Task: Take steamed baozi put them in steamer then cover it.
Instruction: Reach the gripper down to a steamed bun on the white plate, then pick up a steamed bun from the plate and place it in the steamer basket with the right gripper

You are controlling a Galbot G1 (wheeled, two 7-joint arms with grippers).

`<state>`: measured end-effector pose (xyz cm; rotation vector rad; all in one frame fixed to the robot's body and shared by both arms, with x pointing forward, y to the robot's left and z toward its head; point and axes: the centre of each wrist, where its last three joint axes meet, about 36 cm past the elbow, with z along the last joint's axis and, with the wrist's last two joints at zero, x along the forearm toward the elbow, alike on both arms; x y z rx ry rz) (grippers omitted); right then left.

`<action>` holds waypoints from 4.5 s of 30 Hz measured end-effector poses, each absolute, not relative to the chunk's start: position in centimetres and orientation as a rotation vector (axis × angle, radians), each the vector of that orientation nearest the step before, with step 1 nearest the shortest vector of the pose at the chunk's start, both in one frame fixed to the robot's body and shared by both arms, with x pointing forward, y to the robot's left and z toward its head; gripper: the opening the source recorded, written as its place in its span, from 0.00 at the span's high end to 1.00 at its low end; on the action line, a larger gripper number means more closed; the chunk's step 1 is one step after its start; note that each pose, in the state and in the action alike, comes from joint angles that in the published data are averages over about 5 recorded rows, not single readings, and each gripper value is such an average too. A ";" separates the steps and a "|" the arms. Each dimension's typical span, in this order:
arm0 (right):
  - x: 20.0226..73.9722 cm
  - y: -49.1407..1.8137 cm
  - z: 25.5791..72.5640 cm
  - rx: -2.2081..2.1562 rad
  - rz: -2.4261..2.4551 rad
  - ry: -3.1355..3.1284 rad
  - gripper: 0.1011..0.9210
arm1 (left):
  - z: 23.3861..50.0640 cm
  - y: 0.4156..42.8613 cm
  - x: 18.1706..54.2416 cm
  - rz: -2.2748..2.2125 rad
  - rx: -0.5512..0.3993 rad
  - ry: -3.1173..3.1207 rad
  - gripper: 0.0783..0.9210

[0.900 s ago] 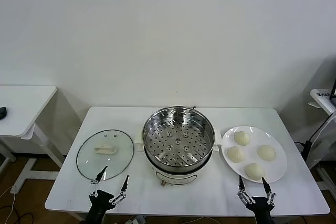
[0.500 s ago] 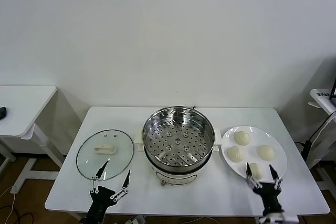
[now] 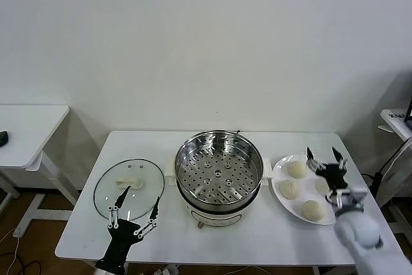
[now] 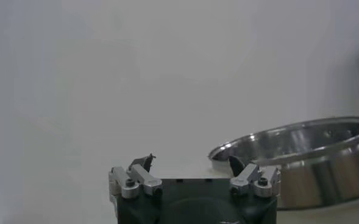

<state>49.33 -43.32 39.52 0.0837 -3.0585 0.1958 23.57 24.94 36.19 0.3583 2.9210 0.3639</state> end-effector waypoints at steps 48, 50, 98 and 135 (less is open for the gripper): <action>71.0 -44.4 49.3 1.261 1.189 -1.456 0.12 | 37.5 23.7 22.2 0.287 0.292 2.895 0.12; 71.2 -44.2 49.0 1.254 1.200 -1.451 0.12 | 37.4 23.7 22.1 0.286 0.290 2.897 0.12; 72.9 -31.3 64.5 1.653 1.898 -1.168 0.34 | 38.3 23.6 22.3 0.278 0.290 2.860 0.12; 69.3 -7.6 61.7 2.083 2.343 -0.306 0.37 | 38.3 23.8 22.4 0.273 0.267 2.845 0.12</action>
